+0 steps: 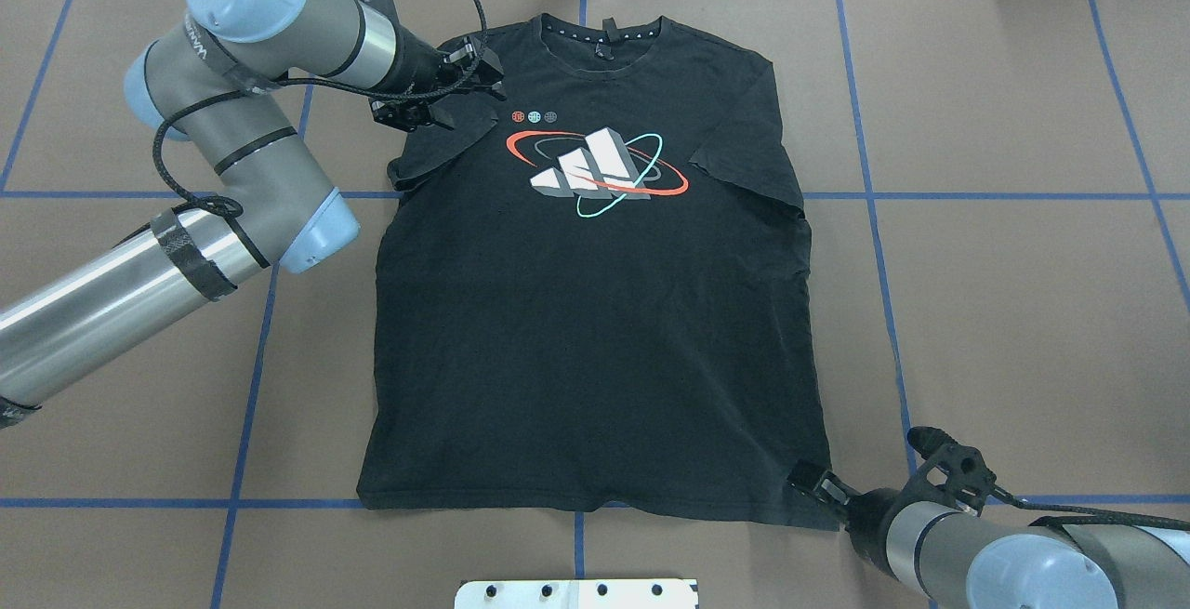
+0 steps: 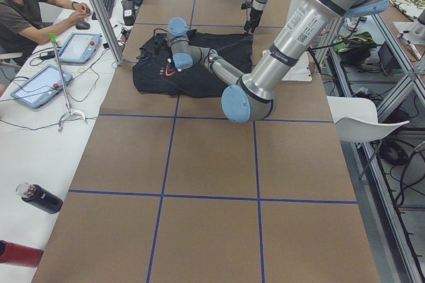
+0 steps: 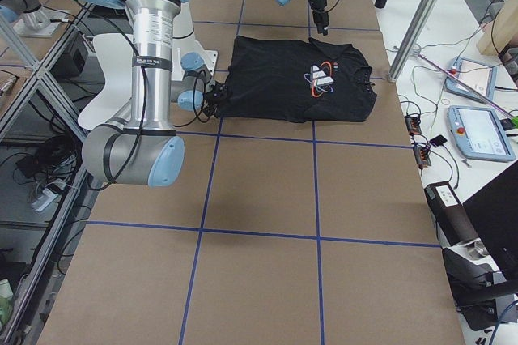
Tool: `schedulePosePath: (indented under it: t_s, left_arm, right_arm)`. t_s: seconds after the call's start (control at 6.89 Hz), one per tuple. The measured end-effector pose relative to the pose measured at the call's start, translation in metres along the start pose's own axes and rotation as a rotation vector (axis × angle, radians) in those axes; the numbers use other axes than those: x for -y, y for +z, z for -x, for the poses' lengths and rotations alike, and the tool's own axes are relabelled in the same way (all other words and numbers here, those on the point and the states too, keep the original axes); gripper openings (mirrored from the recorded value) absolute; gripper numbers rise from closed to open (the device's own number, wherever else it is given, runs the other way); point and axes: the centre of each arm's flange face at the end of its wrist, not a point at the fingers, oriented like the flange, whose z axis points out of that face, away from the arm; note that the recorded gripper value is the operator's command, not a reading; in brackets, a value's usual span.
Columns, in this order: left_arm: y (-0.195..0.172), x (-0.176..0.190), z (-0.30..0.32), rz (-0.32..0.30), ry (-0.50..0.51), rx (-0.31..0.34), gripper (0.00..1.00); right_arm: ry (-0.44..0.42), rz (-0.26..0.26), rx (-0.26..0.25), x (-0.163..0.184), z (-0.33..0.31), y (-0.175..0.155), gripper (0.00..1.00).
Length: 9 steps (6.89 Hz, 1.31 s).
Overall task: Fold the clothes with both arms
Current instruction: 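Move the right gripper to the hem corner nearest the robot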
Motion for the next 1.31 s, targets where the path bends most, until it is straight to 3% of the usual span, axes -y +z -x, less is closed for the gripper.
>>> schedulePosePath:
  t_s: [0.58,0.73,1.02,1.31]
  left_arm:
    - [0.0025,-0.0003,0.0095,0.001,-0.005,0.010,0.83]
    - [0.0028,-0.0001,0.0112,0.002,-0.005,0.011,0.83]
    - [0.0026,0.0001,0.0120,0.001,-0.004,0.010,0.83]
    - [0.0030,0.0002,0.0124,0.001,-0.004,0.011,0.83]
  right_arm:
    - [0.020,0.001,-0.018,-0.0056,-0.0039,0.0012,0.80]
    - [0.022,0.001,-0.020,-0.0062,-0.0045,0.0015,0.67]
    - [0.023,0.002,-0.021,-0.0069,-0.0051,0.0017,0.00]
    - [0.021,0.001,-0.025,-0.0080,-0.0051,0.0010,0.00]
